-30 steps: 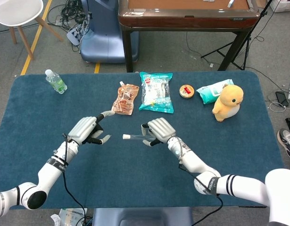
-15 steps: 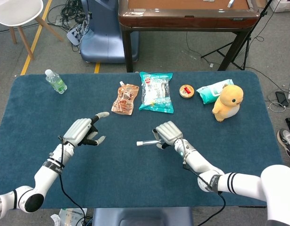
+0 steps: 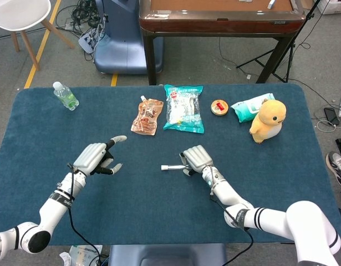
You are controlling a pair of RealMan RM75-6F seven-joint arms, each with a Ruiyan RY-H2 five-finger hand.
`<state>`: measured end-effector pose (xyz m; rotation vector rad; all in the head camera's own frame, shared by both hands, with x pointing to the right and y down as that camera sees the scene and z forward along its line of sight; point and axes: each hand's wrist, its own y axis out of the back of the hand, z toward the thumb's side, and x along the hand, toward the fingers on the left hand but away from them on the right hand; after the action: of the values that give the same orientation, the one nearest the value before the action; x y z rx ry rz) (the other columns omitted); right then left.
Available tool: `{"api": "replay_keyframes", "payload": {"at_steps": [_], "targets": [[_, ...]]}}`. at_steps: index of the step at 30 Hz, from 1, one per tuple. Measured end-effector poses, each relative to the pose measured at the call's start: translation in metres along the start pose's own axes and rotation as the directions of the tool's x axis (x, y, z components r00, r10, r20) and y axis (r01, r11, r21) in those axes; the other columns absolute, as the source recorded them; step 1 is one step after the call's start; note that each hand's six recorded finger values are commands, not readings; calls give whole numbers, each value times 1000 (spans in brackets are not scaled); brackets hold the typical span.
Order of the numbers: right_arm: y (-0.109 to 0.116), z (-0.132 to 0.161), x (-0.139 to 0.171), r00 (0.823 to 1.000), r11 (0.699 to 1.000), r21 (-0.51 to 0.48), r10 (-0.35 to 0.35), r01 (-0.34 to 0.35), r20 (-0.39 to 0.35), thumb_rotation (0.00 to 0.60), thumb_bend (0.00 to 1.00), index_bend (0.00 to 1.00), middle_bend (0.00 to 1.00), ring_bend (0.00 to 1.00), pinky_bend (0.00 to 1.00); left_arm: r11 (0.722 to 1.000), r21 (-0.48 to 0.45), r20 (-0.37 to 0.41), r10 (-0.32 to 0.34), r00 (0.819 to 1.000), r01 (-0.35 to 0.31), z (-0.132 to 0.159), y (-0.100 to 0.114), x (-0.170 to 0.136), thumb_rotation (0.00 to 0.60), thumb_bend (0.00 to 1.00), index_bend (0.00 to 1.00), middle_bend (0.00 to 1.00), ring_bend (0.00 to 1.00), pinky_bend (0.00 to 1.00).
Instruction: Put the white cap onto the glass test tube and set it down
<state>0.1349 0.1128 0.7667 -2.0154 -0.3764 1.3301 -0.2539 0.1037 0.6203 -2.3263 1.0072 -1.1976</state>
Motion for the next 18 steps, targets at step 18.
{"api": "replay_keyframes", "payload": {"at_steps": [18], "targets": [[17, 0, 2, 999, 999, -24, -40, 41, 33, 600, 183, 442, 900, 1000, 990, 1000, 8, -6, 12, 1000, -12, -4, 2, -2, 600, 326, 143, 1000, 1000, 1000]]}}
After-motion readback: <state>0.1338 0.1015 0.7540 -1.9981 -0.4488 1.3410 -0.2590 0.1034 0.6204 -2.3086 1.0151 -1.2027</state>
